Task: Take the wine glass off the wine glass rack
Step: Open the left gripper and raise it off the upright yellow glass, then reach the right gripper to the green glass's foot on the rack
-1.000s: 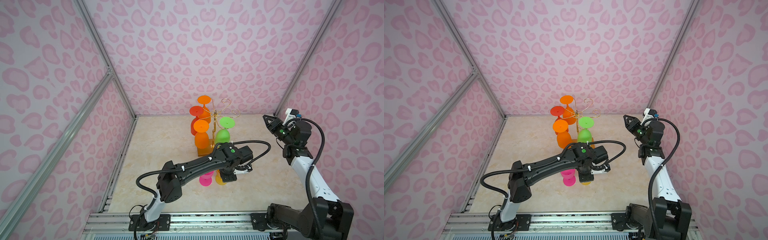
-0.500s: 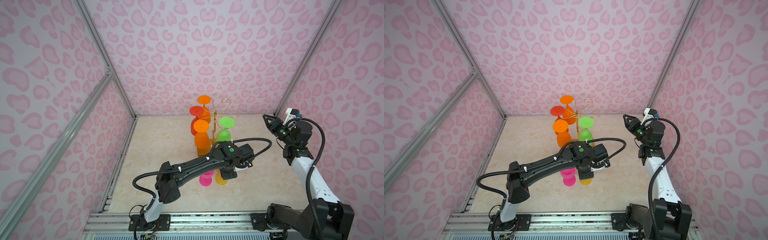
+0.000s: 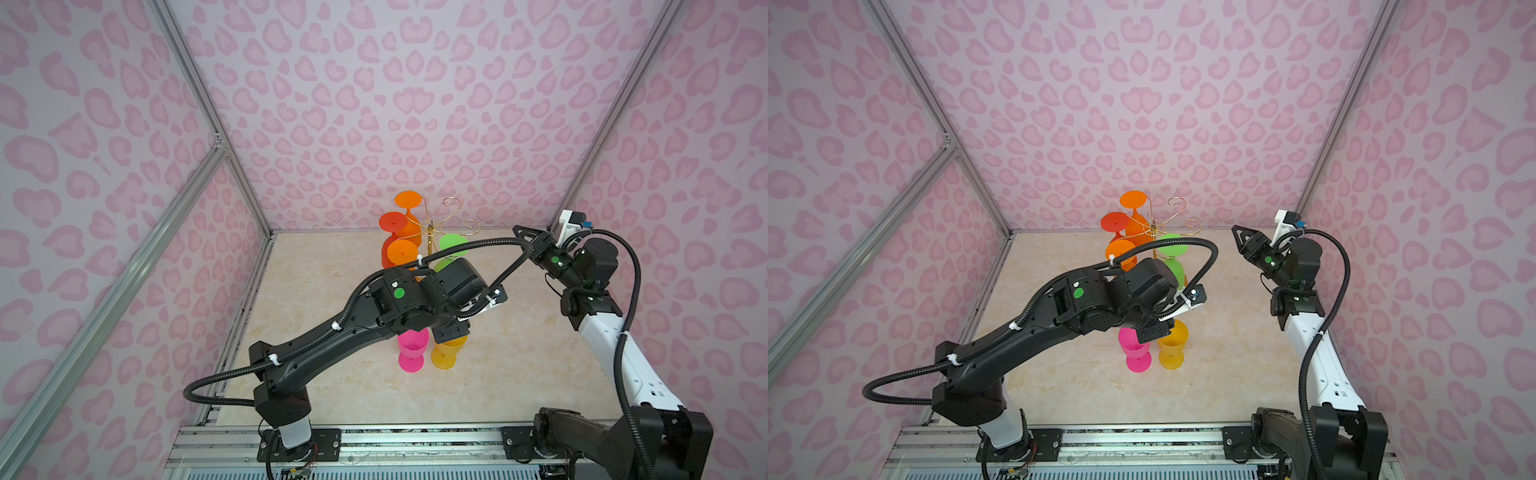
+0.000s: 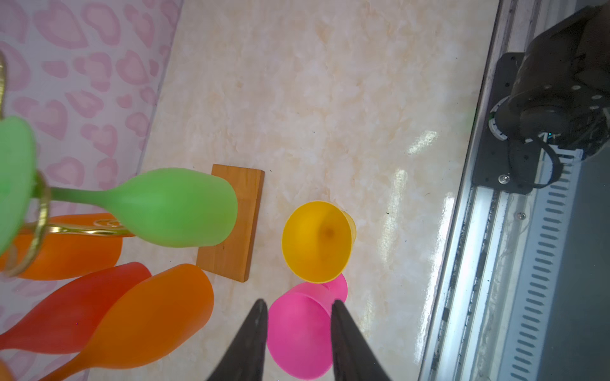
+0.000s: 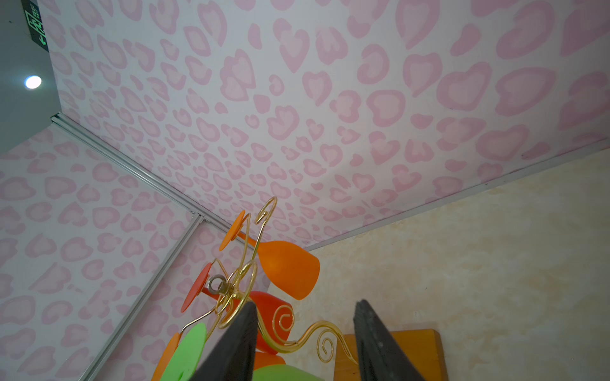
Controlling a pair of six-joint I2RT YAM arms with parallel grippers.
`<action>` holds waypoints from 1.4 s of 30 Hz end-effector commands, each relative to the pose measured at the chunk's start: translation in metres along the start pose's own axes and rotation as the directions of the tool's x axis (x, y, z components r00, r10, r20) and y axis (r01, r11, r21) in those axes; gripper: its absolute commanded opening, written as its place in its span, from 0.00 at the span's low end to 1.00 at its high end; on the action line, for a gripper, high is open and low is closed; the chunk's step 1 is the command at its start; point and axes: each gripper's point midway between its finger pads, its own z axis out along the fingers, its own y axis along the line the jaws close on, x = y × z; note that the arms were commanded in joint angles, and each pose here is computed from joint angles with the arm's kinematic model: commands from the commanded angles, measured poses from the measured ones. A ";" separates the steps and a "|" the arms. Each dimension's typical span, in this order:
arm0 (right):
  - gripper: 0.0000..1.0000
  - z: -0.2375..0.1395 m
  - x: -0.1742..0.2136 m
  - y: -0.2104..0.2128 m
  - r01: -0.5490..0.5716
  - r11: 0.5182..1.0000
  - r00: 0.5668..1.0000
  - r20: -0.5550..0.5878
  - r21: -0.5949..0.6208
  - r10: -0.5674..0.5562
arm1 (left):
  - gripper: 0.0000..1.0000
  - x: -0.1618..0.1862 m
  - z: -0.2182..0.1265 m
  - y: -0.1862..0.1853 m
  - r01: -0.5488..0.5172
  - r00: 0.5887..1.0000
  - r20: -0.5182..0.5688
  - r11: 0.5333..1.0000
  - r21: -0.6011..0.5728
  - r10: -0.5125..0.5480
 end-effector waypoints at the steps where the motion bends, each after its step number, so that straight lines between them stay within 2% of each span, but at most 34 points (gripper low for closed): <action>1: 0.50 0.004 0.011 0.014 0.037 0.999 0.998 -0.042 -0.026 -0.038 | 0.35 -0.019 -0.031 0.029 0.064 0.989 0.142 0.989 -0.132 -0.045; 4: 0.52 0.008 0.023 0.027 0.062 0.997 0.995 -0.081 -0.049 -0.066 | 0.35 -0.022 -0.066 0.054 0.133 0.964 0.257 0.960 -0.245 -0.068; 7: 0.53 0.013 0.038 0.040 0.088 0.994 0.986 -0.136 -0.070 -0.097 | 0.48 -0.016 -0.096 0.076 0.211 0.919 0.388 0.919 -0.334 -0.070; 11: 0.54 0.018 0.054 0.055 0.090 0.990 0.978 -0.179 -0.110 -0.109 | 0.71 0.002 -0.133 0.099 0.369 0.796 0.596 0.864 -0.342 -0.105; 12: 0.54 0.019 0.057 0.059 0.087 0.989 0.976 -0.187 -0.119 -0.109 | 0.71 0.009 -0.143 0.105 0.409 0.763 0.635 0.850 -0.331 -0.119; 14: 0.53 0.020 0.062 0.064 0.078 0.988 0.975 -0.196 -0.130 -0.103 | 0.73 0.025 -0.154 0.117 0.471 0.722 0.678 0.816 -0.335 -0.138; 17: 0.53 0.021 0.067 0.069 0.076 0.987 0.972 -0.212 -0.139 -0.104 | 0.72 0.046 -0.167 0.136 0.560 0.677 0.714 0.754 -0.345 -0.176; 20: 0.53 0.023 0.074 0.072 0.070 0.987 0.968 -0.231 -0.148 -0.103 | 0.75 0.063 -0.152 0.142 0.572 0.692 0.695 0.736 -0.361 -0.197; 23: 0.52 0.027 0.083 0.076 0.054 0.985 0.963 -0.251 -0.161 -0.094 | 0.82 0.074 -0.147 0.154 0.615 0.679 0.698 0.695 -0.373 -0.226; 26: 0.50 0.031 0.089 0.081 0.047 0.983 0.959 -0.267 -0.176 -0.093 | 0.84 0.086 -0.139 0.164 0.649 0.668 0.695 0.664 -0.371 -0.265; 37: 0.43 0.040 0.091 0.087 0.026 0.980 0.958 -0.274 -0.197 -0.080 | 0.86 0.104 -0.124 0.176 0.698 0.631 0.702 0.635 -0.330 -0.330; 42: 0.37 0.043 0.093 0.092 -0.012 0.974 0.955 -0.291 -0.228 -0.056 | 0.86 0.106 -0.123 0.175 0.705 0.621 0.707 0.637 -0.313 -0.340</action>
